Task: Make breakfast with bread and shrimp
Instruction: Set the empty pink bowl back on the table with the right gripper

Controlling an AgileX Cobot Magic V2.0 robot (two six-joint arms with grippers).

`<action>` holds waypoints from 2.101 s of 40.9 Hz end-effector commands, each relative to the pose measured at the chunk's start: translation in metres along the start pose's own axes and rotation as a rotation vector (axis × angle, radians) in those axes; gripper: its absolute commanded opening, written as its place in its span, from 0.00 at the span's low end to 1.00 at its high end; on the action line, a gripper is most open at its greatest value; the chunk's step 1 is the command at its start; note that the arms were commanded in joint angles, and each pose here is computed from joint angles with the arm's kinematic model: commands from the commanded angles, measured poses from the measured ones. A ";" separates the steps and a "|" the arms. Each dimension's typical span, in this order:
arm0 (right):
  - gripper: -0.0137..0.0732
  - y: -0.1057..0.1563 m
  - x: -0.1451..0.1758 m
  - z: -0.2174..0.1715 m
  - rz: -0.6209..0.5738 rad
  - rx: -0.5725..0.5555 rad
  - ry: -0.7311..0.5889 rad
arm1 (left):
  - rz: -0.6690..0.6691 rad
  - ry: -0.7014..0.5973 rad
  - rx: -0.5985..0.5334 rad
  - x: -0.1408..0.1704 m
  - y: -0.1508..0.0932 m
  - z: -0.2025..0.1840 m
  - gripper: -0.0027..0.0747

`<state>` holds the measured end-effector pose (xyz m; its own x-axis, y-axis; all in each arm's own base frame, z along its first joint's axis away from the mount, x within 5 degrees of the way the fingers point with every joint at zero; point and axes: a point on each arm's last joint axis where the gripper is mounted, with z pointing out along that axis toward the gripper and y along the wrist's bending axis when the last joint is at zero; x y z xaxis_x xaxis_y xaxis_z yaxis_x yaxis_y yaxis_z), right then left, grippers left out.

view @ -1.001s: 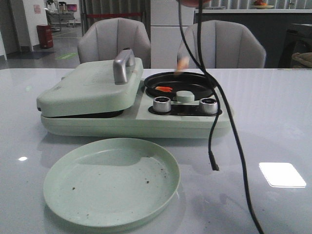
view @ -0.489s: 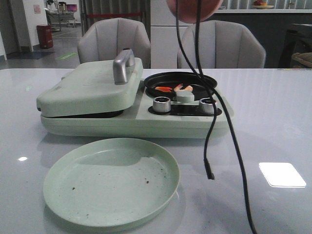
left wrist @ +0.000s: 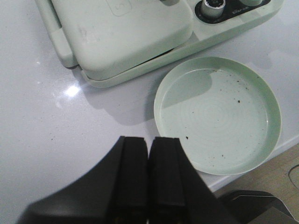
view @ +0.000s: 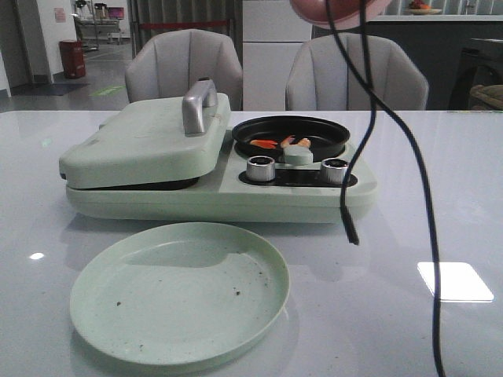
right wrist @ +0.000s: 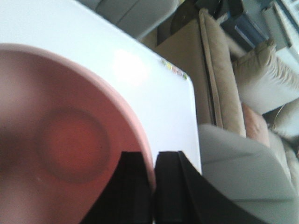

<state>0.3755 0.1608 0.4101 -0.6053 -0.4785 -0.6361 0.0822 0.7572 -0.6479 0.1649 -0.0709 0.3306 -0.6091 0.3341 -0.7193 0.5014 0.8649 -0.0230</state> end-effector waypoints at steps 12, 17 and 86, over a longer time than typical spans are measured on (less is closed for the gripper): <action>0.20 -0.083 0.083 -0.016 0.162 -0.110 0.101 | -0.009 -0.099 -0.008 -0.013 -0.001 -0.007 0.16; 0.20 -0.096 0.118 -0.011 0.276 -0.191 0.153 | -0.009 -0.099 -0.008 -0.013 -0.001 -0.007 0.16; 0.82 -0.062 0.246 0.116 0.615 -0.480 0.595 | -0.009 -0.099 -0.008 -0.013 -0.001 -0.007 0.16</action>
<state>0.3130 -0.0532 0.2141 -0.9071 0.2810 -0.3134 0.2797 0.9588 0.0501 0.1644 -0.0723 0.3307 -0.6064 0.3369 -0.7203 0.5070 0.8616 -0.0239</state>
